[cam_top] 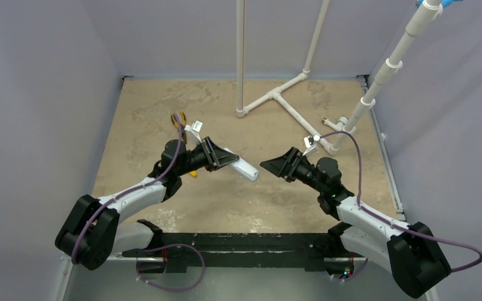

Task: Load the batteries into the remote control
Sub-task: Load the battery cover into the remote control.

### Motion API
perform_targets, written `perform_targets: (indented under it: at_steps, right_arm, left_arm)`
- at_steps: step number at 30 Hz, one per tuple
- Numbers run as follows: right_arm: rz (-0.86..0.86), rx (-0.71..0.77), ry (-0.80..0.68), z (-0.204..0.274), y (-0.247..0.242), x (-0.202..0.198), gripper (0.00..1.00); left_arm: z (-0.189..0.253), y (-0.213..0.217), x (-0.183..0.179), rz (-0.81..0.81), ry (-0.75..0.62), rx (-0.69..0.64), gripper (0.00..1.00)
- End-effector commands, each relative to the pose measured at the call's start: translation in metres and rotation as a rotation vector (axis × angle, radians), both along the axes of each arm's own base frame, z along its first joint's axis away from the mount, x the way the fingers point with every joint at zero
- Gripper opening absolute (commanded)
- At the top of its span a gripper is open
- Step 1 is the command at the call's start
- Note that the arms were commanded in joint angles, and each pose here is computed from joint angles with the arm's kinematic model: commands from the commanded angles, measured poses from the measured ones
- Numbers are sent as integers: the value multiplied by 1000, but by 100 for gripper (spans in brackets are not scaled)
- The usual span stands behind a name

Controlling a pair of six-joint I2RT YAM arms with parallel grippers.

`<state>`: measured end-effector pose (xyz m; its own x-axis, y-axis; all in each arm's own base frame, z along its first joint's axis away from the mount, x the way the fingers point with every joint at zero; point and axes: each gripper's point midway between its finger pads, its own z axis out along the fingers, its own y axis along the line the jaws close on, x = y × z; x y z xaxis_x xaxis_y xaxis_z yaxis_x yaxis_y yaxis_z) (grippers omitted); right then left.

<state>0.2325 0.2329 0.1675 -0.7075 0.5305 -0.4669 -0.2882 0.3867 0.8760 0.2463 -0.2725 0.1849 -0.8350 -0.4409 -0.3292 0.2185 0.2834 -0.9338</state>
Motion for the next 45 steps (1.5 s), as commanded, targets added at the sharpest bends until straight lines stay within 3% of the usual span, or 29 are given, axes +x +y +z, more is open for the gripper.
perform_targets:
  at_steps: [1, 12, 27, 45]
  right_arm:
    - [39, 114, -61, 31, 7, -2, 82]
    - [115, 123, -43, 24, 19, -4, 80]
    - [227, 142, -52, 26, 41, -13, 65]
    - [252, 159, -57, 27, 50, -11, 30]
  left_arm:
    - [39, -5, 4, -12, -103, -55, 0]
    - [44, -7, 10, -4, -113, -63, 0]
    - [43, -8, 11, -7, -109, -60, 0]
    - [42, -7, 9, -6, -109, -60, 0]
